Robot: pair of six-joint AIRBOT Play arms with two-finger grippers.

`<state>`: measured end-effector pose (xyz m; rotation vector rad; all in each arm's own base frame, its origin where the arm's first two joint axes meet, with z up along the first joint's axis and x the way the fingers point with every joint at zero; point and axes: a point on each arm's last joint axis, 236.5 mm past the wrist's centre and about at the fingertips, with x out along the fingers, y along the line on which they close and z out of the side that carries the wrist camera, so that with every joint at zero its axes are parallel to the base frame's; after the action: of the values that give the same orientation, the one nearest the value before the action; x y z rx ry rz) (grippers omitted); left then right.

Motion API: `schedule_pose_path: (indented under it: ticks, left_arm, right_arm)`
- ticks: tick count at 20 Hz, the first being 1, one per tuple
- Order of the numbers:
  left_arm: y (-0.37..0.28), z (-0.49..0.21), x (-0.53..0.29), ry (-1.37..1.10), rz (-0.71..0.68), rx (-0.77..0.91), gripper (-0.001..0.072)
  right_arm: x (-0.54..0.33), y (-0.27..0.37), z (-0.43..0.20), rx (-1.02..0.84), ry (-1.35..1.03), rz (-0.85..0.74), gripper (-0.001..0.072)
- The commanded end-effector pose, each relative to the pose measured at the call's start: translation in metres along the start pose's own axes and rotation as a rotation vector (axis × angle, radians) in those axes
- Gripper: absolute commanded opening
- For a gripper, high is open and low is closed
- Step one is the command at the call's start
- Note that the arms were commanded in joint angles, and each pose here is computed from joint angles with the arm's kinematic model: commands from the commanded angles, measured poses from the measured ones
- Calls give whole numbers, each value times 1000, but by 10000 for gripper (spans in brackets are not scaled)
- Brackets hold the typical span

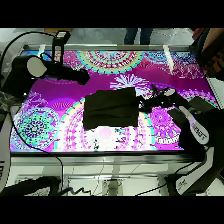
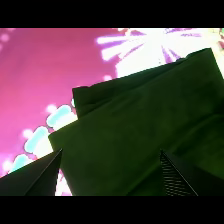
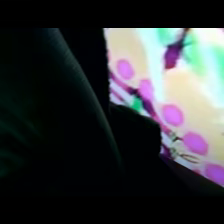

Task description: Fold the clothes and pants, and hang the long-sleeved shirts on hangers.

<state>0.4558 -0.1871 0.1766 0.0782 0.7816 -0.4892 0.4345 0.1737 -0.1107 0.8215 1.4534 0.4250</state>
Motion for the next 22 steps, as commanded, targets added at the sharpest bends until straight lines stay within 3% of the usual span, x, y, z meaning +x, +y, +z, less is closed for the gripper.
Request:
schedule_pose_path:
  ticks: [1,3,4,5,7,8,12,16,18,22]
  left_arm:
    - [2,-3,-2,11,7,3,697]
    - [2,-3,-2,11,7,3,697]
    - [2,-3,-2,12,7,3,697]
    - [2,-2,-2,11,7,3,697]
    - [1,-1,-7,4,8,6,694]
    - [4,0,-13,0,25,17,693]
    - [38,2,-57,-10,207,118,692]
    - [48,9,-108,-66,298,154,691]
    - [48,13,-124,-95,312,160,691]
    - [47,14,-128,-103,313,161,692]
  right_arm:
    - [34,38,-21,21,82,180,684]
    - [52,51,-25,-30,74,169,680]
    - [57,60,-21,-83,49,165,601]
    - [59,71,-16,-142,24,166,463]
    - [52,98,-3,-242,-17,190,116]
    - [43,112,4,-276,-30,208,37]
    - [-23,162,31,-398,-111,280,36]
    - [-126,181,37,-450,-161,325,36]
    - [-181,163,40,-412,-224,243,36]
    - [-288,88,24,-269,-349,-85,36]
